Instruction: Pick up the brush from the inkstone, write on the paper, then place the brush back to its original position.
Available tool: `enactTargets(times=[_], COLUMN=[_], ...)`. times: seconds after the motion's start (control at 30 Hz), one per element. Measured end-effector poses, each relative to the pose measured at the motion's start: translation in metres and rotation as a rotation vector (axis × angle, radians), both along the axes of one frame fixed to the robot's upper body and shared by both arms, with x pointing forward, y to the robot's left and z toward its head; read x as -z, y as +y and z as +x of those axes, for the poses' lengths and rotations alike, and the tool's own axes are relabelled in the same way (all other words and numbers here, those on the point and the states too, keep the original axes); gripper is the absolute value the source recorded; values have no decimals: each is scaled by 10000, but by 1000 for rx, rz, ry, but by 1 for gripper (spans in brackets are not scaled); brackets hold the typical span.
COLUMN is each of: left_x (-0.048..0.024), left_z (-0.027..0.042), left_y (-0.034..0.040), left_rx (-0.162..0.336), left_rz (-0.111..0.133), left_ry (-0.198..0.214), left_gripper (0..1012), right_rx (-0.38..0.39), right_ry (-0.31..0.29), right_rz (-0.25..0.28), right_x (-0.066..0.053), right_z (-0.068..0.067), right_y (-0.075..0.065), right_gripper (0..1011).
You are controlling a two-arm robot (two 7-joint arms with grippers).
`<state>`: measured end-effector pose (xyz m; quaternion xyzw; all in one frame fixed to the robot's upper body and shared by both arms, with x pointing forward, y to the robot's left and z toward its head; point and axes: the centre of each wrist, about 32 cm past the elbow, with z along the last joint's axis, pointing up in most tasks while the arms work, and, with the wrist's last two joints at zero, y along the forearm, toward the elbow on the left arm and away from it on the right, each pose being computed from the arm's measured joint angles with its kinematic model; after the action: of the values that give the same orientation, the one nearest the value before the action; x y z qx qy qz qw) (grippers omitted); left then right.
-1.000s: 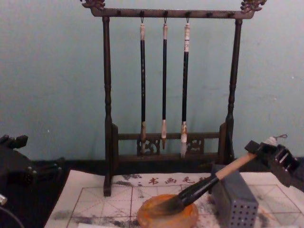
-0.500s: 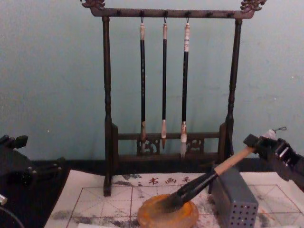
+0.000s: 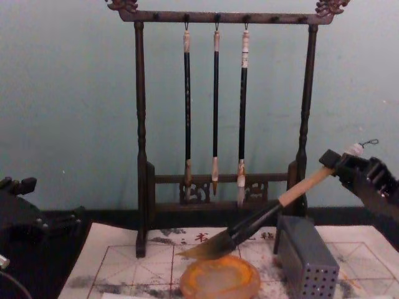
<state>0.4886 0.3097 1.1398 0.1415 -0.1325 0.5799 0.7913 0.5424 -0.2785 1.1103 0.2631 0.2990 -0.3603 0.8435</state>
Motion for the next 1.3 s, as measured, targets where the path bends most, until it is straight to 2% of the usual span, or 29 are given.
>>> enactTargets(times=[0.3, 0.4, 0.8, 1.1, 1.3], left_x=[0, 0, 0, 0, 0], left_z=[0, 0, 0, 0, 0], left_y=[0, 0, 0, 0, 0], left_rx=[0, 0, 0, 0, 0], left_rz=[0, 0, 0, 0, 0], left_ry=[0, 0, 0, 0, 0], left_gripper=[1001, 1001, 1001, 1001, 1001], right_rx=[-75, -125, -280, -409, -459], right_ry=[-36, -58, -106, -148, -189], right_rz=[-20, -34, -74, -145, -197], right_x=[-33, -51, -128, -200, -227], right_z=[-67, -83, -27, 23, 35], right_y=[-2, 17, 74, 67, 85], right_gripper=[185, 185, 185, 185, 185])
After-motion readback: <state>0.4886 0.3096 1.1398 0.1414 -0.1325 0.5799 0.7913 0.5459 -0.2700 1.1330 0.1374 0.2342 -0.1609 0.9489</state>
